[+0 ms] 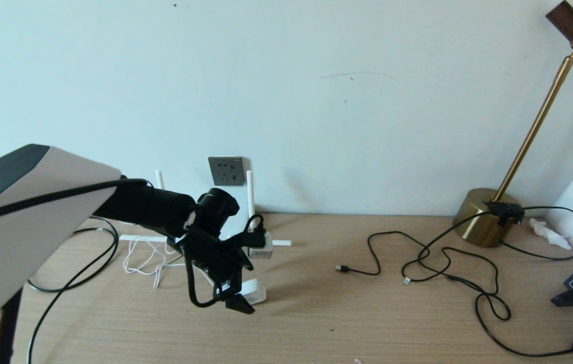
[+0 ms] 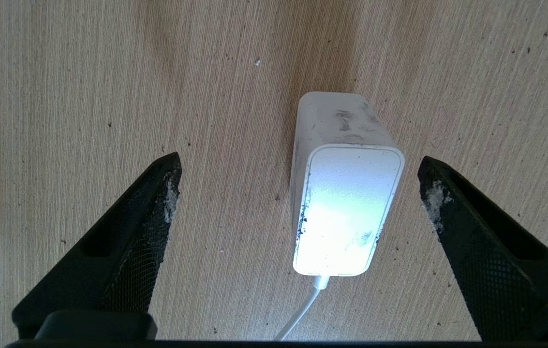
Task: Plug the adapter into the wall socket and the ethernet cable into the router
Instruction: Pick up plug
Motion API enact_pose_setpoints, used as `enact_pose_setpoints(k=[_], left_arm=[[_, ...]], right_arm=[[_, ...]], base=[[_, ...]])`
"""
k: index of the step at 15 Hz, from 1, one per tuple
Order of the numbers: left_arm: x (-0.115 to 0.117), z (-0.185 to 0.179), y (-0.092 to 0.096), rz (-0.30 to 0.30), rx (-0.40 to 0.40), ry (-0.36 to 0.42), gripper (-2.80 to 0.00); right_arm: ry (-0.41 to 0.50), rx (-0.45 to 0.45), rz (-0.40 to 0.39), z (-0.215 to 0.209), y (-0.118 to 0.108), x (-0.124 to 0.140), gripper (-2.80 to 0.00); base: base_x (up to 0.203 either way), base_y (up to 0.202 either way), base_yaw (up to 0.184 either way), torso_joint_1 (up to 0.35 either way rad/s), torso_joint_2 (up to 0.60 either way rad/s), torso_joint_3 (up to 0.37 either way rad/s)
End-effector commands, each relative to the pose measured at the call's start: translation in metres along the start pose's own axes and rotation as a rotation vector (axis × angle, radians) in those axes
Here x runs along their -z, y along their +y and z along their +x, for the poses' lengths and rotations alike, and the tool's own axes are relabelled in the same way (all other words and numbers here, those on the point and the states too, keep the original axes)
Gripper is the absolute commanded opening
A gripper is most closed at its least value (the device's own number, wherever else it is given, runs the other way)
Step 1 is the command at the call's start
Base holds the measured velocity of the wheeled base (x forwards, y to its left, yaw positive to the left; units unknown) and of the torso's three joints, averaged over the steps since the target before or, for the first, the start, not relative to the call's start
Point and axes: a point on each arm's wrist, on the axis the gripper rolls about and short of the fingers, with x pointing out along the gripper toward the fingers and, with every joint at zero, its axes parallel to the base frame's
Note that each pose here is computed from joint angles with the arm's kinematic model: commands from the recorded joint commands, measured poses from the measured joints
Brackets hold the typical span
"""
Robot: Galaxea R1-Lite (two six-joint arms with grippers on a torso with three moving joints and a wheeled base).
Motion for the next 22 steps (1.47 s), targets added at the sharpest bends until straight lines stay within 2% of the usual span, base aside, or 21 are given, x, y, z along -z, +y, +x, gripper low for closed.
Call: enact_pose_setpoints(k=[1,5,6,16,19,21,22], left_arm=[[0.000,0.000,0.000,0.003,0.003,0.000,0.00],[0.000,-0.001,0.000,0.005,0.000,-0.003,0.00],[0.000,0.000,0.001,0.007,-0.005,-0.006,-2.80],[-0.001,0.002,0.000,0.005,-0.007,-0.012,-2.80],[-0.002,-0.019,-0.010,0.011,-0.025,-0.031,-2.80],[0.004,-0.047,-0.020,-0.005,-0.025,-0.092,-2.80],[0.008,-0.063,-0.026,-0.034,-0.002,-0.166,-2.80]], right_arm=[[-0.001,0.000,0.000,0.000,0.000,0.000,-2.80],[-0.001,0.000,0.000,0.000,0.000,0.000,-2.80],[-0.001,0.000,0.000,0.000,0.000,0.000,-2.80],[-0.001,0.000,0.000,0.000,0.000,0.000,-2.80],[-0.001,0.000,0.000,0.000,0.000,0.000,-2.80],[-0.001,0.000,0.000,0.000,0.000,0.000,-2.80],[-0.001,0.000,0.000,0.000,0.000,0.000,-2.80]], base=[[0.000,0.000,0.000,0.000,0.00,0.000],[0.000,0.000,0.000,0.000,0.00,0.000],[0.000,0.000,0.000,0.000,0.00,0.000],[0.000,0.000,0.000,0.000,0.00,0.000],[0.000,0.000,0.000,0.000,0.00,0.000],[0.000,0.000,0.000,0.000,0.00,0.000],[0.000,0.000,0.000,0.000,0.00,0.000]])
